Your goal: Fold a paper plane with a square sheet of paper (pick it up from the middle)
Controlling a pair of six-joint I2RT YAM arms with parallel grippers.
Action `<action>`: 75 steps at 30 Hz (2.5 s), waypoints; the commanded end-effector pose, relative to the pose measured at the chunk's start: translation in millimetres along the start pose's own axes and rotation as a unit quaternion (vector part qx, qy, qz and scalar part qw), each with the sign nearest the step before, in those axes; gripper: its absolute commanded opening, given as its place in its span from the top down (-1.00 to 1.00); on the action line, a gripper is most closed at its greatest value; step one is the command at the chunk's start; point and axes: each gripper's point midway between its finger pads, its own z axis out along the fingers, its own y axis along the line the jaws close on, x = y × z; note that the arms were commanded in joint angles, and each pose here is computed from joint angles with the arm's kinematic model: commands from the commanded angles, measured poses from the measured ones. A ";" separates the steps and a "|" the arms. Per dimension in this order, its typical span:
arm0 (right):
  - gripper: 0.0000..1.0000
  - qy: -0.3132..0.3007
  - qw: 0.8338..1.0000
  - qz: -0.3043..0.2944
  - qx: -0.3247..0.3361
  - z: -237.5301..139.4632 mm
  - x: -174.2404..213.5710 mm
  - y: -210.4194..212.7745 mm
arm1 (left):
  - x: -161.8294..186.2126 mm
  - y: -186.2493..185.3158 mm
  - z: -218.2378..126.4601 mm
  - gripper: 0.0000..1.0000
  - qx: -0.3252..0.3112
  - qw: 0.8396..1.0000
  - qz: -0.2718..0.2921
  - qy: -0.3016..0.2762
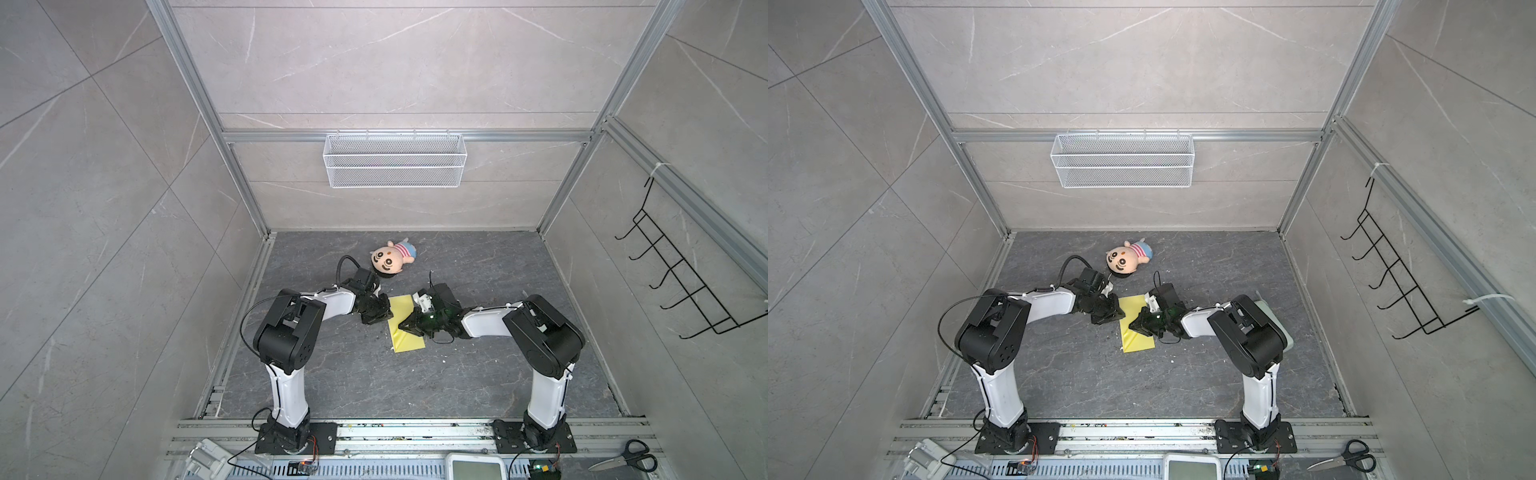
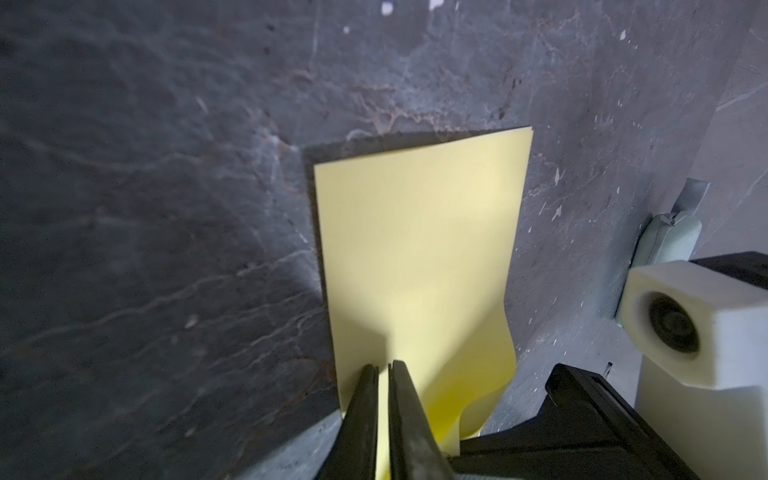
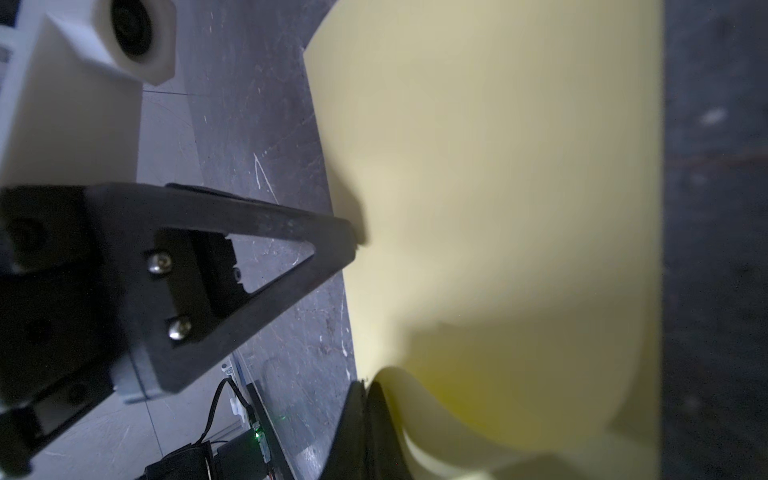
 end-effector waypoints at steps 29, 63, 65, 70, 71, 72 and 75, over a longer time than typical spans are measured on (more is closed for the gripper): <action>1.00 0.011 1.000 -0.023 0.000 18.6 -3.0 -3.4 | 11.3 24.5 6.8 0.75 -0.040 0.999 -0.020 0.017; 0.60 0.012 0.999 -0.006 0.035 20.7 0.2 -22.8 | -16.6 -6.9 -44.3 0.57 -0.002 0.998 -0.024 -0.051; 0.57 0.011 0.999 -0.004 0.037 20.6 0.2 -23.4 | -15.3 -4.6 -47.1 0.54 -0.003 0.998 -0.028 -0.056; 0.40 0.011 0.999 0.000 0.040 20.5 0.9 -25.3 | -5.8 4.7 -53.4 0.44 -0.011 0.997 -0.037 -0.067; 0.37 0.013 0.999 0.001 0.040 20.6 1.6 -25.2 | -3.6 5.5 -55.2 0.42 -0.011 0.997 -0.038 -0.069; 0.33 0.013 0.999 0.001 0.041 20.6 2.0 -25.7 | -1.5 8.2 -56.7 0.41 -0.014 0.997 -0.041 -0.071; 0.29 0.015 0.999 0.001 0.045 20.1 3.4 -27.5 | 5.4 9.5 -60.4 0.35 -0.011 0.996 -0.041 -0.074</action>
